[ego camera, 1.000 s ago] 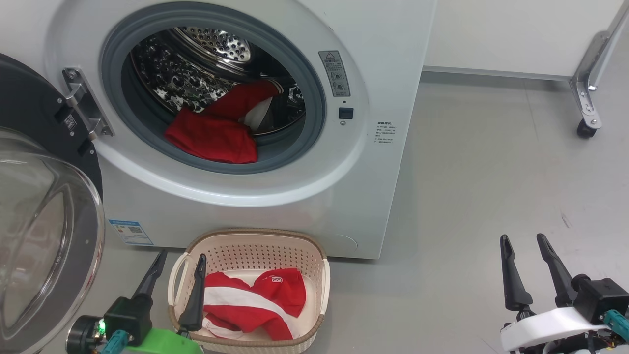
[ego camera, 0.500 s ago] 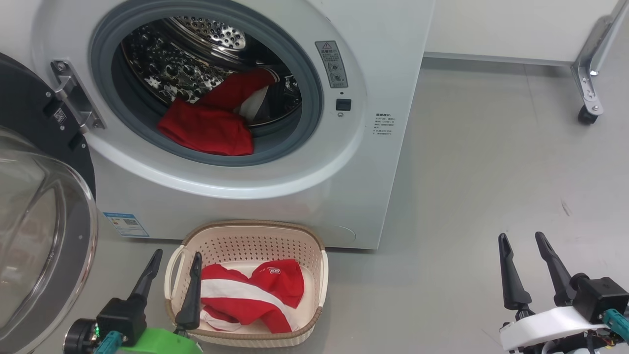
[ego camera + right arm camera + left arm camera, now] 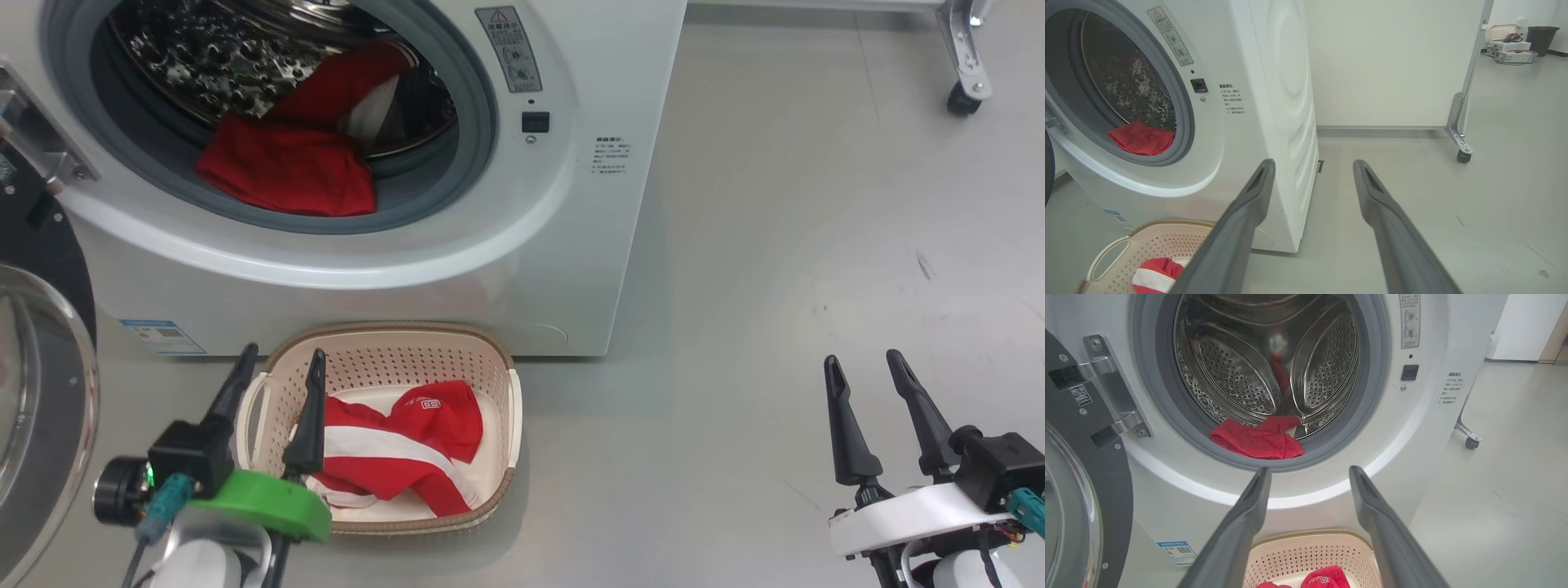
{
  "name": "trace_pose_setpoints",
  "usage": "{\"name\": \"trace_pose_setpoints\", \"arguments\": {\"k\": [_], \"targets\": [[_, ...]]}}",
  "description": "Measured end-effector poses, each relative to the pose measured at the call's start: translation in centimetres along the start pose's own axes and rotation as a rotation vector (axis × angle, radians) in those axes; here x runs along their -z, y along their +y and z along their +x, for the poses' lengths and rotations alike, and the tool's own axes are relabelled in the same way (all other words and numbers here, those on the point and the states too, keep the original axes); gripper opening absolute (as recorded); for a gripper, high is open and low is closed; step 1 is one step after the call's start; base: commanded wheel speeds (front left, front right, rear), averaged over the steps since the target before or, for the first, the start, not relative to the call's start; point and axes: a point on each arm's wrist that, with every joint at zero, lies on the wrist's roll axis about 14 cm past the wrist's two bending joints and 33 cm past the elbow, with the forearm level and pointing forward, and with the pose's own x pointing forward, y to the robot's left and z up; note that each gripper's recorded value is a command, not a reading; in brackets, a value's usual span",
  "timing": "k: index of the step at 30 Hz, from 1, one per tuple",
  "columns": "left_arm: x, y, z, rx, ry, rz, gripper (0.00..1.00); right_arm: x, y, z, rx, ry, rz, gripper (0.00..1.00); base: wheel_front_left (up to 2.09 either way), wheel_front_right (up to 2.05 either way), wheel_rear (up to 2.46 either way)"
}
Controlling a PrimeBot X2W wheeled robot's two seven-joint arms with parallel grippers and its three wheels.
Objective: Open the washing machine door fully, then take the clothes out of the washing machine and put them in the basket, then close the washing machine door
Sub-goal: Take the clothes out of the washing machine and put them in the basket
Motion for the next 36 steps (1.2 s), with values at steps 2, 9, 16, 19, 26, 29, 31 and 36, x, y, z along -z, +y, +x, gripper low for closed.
{"name": "trace_pose_setpoints", "arguments": {"k": [2, 9, 16, 19, 26, 29, 31, 36], "targets": [[-0.3, -0.2, 1.6, 0.009, 0.004, 0.007, 1.0, 0.4, -0.3, 0.3, 0.006, 0.01, 0.001, 1.0, 0.0, 0.0, 0.0], [-1.0, -1.5, 7.5, 0.067, 0.035, 0.002, 1.0, 1.5, -1.5, 1.3, 0.029, 0.044, -0.001, 1.0, 0.0, 0.0, 0.0], [0.4, -2.1, 13.0, 0.091, 0.12, 0.009, 1.0, 1.9, -2.8, 2.7, 0.056, 0.048, -0.005, 1.0, 0.0, 0.0, 0.0], [2.1, -2.4, 14.6, 0.093, 0.196, -0.012, 1.0, 2.2, -3.7, 2.5, 0.085, 0.058, -0.001, 1.0, 0.0, 0.0, 0.0], [4.5, -1.7, 18.5, 0.066, 0.309, -0.003, 1.0, 2.9, -5.6, 2.1, 0.144, 0.081, 0.001, 1.0, 0.0, 0.0, 0.0], [5.7, -1.0, 19.7, 0.043, 0.362, 0.002, 1.0, 3.1, -6.3, 2.0, 0.17, 0.088, 0.005, 1.0, 0.0, 0.0, 0.0], [6.5, -0.5, 20.5, 0.032, 0.401, 0.016, 1.0, 3.2, -6.8, 1.9, 0.186, 0.092, 0.004, 1.0, 0.0, 0.0, 0.0], [7.5, 0.6, 22.8, 0.004, 0.453, 0.059, 1.0, 4.0, -7.9, 1.6, 0.219, 0.118, -0.003, 1.0, 0.0, 0.0, 0.0]]}}
